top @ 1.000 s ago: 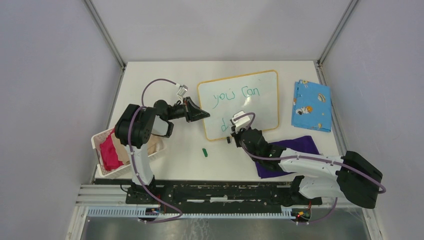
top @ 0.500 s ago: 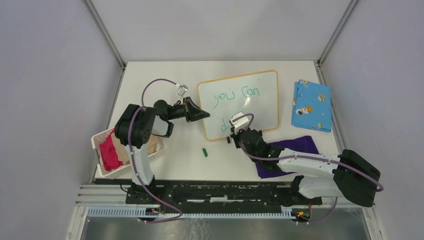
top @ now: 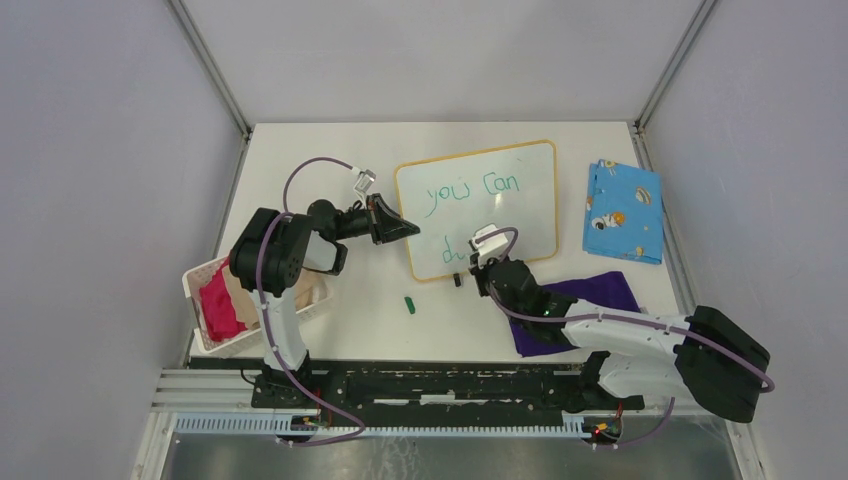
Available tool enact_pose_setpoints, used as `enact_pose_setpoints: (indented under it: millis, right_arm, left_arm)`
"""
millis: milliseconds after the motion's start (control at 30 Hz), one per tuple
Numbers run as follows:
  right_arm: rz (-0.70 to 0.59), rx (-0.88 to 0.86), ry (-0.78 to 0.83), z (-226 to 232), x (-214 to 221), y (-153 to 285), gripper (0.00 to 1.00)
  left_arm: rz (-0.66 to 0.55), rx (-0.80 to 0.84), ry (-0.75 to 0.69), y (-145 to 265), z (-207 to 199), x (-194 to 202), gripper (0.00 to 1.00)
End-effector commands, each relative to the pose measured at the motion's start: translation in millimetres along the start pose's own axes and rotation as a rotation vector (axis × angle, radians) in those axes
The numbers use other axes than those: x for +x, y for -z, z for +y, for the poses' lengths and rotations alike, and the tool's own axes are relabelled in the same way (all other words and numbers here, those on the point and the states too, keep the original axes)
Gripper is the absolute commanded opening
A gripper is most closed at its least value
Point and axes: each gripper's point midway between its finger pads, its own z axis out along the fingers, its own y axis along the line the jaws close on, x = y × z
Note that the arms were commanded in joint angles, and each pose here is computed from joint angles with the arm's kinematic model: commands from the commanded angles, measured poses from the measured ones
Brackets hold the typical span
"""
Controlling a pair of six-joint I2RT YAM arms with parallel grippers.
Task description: Write a sentence on the whiteboard
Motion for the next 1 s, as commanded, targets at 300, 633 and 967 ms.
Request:
enact_pose_setpoints:
  millis: [300,633,967]
  right_arm:
    - [-0.072,0.055,-0.021,-14,-40,-7,0.00]
    - [-0.070,0.010,-0.024,-4,-41,-11,0.00]
    - [-0.047,-0.055,-0.033,10,-27,-10,0.00]
  left_arm:
    - [0.036,0.062,-0.045,-6,-11,7,0.02]
    - [0.035,0.060,-0.042,-6,-11,7,0.02]
    - [0.037,0.060,-0.039,-6,-10,8,0.02]
